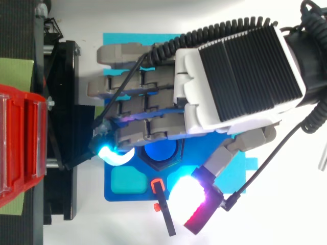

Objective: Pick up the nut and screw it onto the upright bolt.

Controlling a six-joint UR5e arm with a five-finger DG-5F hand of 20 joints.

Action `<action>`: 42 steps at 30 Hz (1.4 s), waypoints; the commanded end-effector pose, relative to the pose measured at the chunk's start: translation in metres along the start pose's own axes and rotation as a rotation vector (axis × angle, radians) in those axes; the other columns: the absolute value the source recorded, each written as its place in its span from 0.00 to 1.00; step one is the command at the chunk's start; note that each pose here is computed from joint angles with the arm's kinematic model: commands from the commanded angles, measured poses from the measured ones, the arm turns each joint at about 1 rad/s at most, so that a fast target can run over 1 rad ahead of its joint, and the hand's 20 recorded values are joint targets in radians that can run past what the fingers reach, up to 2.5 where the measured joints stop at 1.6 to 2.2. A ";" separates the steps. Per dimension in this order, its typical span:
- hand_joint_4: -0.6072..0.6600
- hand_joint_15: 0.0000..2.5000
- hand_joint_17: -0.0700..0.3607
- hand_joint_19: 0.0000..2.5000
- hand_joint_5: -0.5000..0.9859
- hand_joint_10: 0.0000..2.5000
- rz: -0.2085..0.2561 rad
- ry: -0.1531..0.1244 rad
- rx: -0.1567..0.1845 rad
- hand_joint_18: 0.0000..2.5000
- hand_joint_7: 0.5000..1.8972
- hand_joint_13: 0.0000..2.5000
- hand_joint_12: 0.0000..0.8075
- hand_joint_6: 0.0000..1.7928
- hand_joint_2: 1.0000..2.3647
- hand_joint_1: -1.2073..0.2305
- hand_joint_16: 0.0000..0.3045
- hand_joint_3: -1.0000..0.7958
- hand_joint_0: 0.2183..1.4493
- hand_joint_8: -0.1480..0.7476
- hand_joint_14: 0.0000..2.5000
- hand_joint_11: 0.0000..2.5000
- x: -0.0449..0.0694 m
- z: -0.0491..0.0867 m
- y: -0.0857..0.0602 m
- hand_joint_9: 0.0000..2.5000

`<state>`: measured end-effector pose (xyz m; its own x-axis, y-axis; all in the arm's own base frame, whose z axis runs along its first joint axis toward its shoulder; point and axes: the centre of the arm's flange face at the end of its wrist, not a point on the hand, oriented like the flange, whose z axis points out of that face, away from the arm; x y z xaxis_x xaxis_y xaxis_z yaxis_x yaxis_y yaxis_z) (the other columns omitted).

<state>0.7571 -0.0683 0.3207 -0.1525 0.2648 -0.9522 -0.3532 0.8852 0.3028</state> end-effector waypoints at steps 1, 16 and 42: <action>0.61 0.00 0.39 0.00 0.21 0.00 0.003 0.004 -0.002 0.00 0.11 0.00 0.41 0.28 0.00 0.75 0.14 0.28 0.21 0.42 0.00 0.00 0.003 0.002 0.004 0.15; 0.61 0.00 0.39 0.00 0.21 0.00 0.021 -0.001 -0.002 0.00 0.12 0.00 0.40 0.28 0.00 0.74 0.14 0.28 0.21 0.42 0.00 0.00 0.002 0.001 0.001 0.15; 0.63 0.00 0.38 0.00 0.22 0.00 0.051 -0.044 0.001 0.00 0.14 0.03 0.40 0.28 0.00 0.72 0.14 0.28 0.22 0.44 0.00 0.00 0.019 -0.002 -0.013 0.18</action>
<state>0.7570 -0.0744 0.3005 -0.1329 0.3272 -0.9356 -0.3451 0.8696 0.3531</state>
